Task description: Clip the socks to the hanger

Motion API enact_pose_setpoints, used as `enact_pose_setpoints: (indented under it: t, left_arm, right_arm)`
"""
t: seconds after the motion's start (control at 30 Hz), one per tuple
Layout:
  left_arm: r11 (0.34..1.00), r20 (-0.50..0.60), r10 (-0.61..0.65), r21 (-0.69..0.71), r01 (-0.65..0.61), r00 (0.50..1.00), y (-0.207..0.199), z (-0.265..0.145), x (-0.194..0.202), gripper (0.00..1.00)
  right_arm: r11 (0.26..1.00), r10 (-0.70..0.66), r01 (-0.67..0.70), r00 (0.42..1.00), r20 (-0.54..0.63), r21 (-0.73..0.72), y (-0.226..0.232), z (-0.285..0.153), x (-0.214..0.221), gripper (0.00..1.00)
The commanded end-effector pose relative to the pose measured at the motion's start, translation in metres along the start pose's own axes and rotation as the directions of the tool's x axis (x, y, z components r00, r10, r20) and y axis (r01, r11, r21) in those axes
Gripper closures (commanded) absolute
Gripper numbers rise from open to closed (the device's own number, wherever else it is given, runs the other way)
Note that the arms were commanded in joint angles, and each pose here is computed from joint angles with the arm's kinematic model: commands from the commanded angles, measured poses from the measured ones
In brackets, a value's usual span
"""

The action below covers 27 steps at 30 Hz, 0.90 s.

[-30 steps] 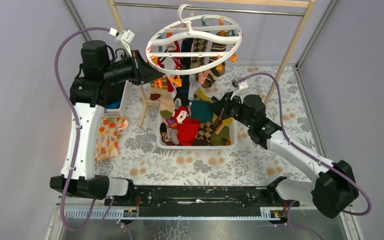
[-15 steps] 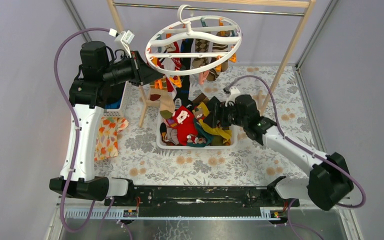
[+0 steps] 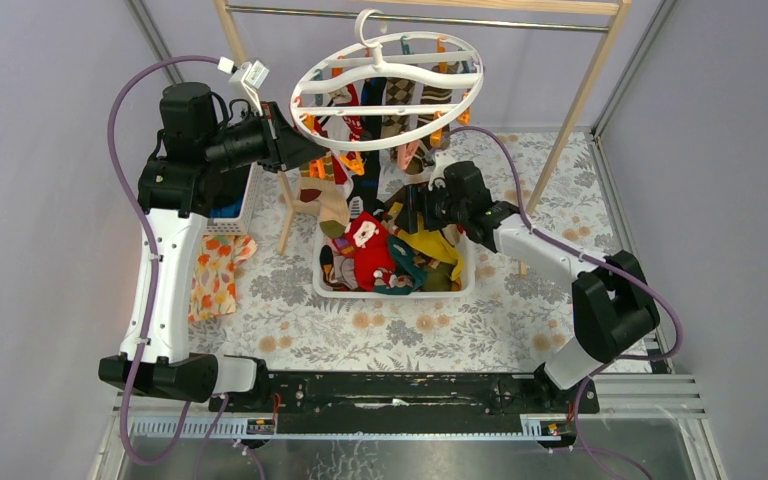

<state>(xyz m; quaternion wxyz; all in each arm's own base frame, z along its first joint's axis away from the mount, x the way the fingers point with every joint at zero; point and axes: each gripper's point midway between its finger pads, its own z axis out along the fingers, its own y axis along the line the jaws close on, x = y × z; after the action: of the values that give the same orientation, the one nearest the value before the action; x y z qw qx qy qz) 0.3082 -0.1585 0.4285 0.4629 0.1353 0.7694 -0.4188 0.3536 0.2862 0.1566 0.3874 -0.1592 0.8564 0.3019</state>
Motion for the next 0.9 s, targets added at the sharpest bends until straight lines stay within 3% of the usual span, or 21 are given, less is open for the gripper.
enact_pose_setpoints:
  t: [0.0, 0.1, 0.23, 0.33, 0.57, 0.77, 0.87]
  left_arm:
    - [0.999, 0.026, 0.043, 0.019, -0.043, 0.999, -0.006, -0.005, -0.005, 1.00]
    - [0.999, 0.026, 0.045, 0.017, -0.046, 0.999, -0.006, -0.005, -0.005, 1.00]
    - [0.999, 0.025, 0.045, 0.020, -0.046, 0.999, -0.006, -0.005, -0.005, 1.00]
    - [0.999, 0.026, 0.049, 0.023, -0.049, 0.998, -0.007, -0.006, -0.005, 1.00]
    - [0.998, 0.027, 0.049, 0.028, -0.049, 0.998, -0.010, -0.007, -0.004, 1.00]
    - [0.998, 0.029, 0.052, 0.028, -0.053, 0.998, -0.010, -0.008, -0.005, 1.00]
    - [0.998, 0.026, 0.047, 0.030, -0.048, 0.999, -0.010, -0.007, -0.004, 1.00]
  right_arm:
    - [0.999, -0.044, 0.044, 0.999, 0.030, -0.007, 0.000, -0.005, -0.021, 0.26]
    - [0.996, -0.017, 0.019, 0.999, 0.029, -0.084, 0.016, -0.016, -0.017, 0.37]
    - [0.986, 0.010, -0.003, 0.999, 0.044, -0.167, 0.035, -0.039, -0.011, 0.40]
    - [0.986, 0.018, -0.008, 0.998, 0.062, -0.166, 0.039, -0.062, -0.007, 0.35]
    - [0.998, -0.061, 0.062, 0.996, 0.066, -0.015, 0.020, -0.099, -0.003, 0.19]
    - [0.994, -0.109, 0.108, 0.989, 0.098, 0.021, 0.020, -0.089, -0.040, 0.22]
    - [0.992, -0.115, 0.120, 0.982, 0.150, -0.028, 0.030, -0.074, -0.060, 0.22]
